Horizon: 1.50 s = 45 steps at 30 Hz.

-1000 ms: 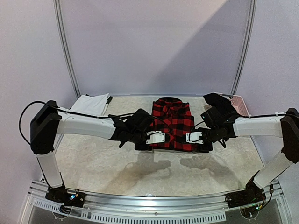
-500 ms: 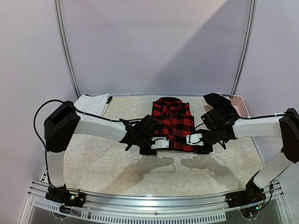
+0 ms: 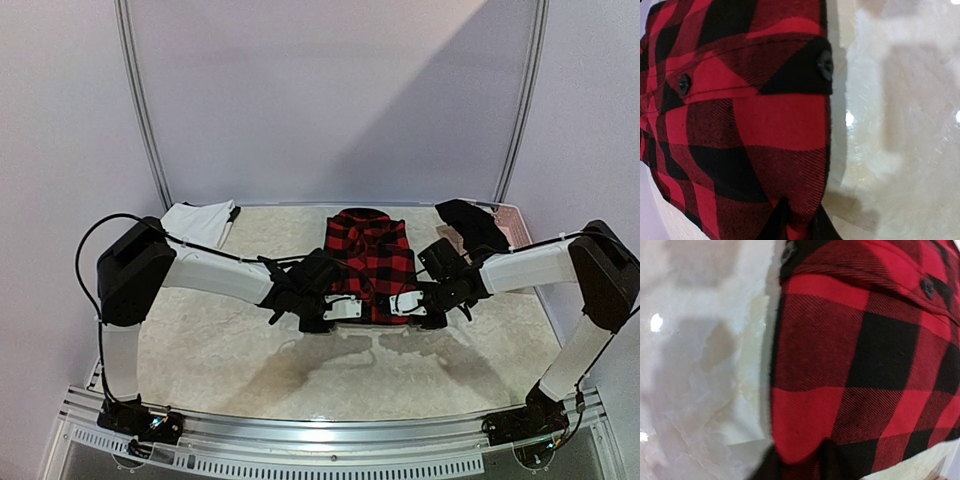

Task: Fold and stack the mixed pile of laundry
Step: Pick up the 2/3-rectangle-folded shirt from the center of the board, then fold the 2/3-rectangle-folded shirt at the center of the board.

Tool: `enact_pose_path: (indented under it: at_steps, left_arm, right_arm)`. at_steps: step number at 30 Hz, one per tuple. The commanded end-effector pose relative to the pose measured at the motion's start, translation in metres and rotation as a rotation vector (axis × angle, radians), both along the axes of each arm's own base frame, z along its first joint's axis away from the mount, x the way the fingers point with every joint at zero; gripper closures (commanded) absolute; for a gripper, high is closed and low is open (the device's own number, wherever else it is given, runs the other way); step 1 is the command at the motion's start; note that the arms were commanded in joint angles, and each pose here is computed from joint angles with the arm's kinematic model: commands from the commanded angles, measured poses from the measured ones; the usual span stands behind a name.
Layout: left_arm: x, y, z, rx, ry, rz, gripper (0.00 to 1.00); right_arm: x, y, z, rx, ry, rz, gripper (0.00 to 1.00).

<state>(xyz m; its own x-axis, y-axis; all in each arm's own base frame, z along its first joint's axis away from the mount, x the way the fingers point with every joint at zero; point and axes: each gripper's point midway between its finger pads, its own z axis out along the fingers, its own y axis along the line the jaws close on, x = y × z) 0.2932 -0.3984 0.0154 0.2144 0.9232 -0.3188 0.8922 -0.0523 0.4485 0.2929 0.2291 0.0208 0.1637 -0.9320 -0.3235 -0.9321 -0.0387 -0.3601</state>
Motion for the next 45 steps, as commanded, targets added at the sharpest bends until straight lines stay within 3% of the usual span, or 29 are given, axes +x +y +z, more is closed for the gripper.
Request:
enact_pose_path:
  at_steps: [1, 3, 7, 18, 24, 31, 39, 45]
  left_arm:
    - [-0.002, 0.008, -0.009, 0.031, 0.023, 0.015, 0.87]
    - [-0.003, 0.008, 0.004, 0.019, 0.019, 0.021, 0.93]
    - [-0.016, 0.012, 0.037, -0.007, 0.032, 0.039, 1.0]
    - [-0.09, 0.007, 0.123, -0.085, 0.119, 0.029, 1.0]
    - [-0.07, -0.004, 0.155, -0.137, 0.03, 0.07, 1.0]
    - [-0.001, -0.013, 0.165, -0.172, -0.053, 0.183, 1.0]
    - [0.089, -0.015, 0.161, -0.237, -0.096, 0.36, 1.0]
    - [0.162, -0.013, 0.145, -0.274, -0.153, 0.488, 1.0]
  right_arm:
    - [-0.011, -0.006, -0.019, -0.066, 0.091, -0.026, 0.92]
    - [-0.018, -0.005, -0.012, -0.053, 0.101, -0.018, 0.98]
    - [-0.04, -0.001, 0.018, -0.017, 0.111, 0.012, 1.0]
    - [-0.106, -0.013, 0.106, 0.138, 0.154, -0.005, 1.0]
    - [-0.11, -0.016, 0.118, 0.171, 0.148, -0.043, 1.0]
    - [-0.055, -0.005, 0.149, 0.236, 0.041, -0.123, 1.0]
    - [0.06, -0.006, 0.176, 0.341, -0.122, -0.279, 1.0]
    - [0.151, -0.003, 0.148, 0.358, -0.159, -0.443, 0.99]
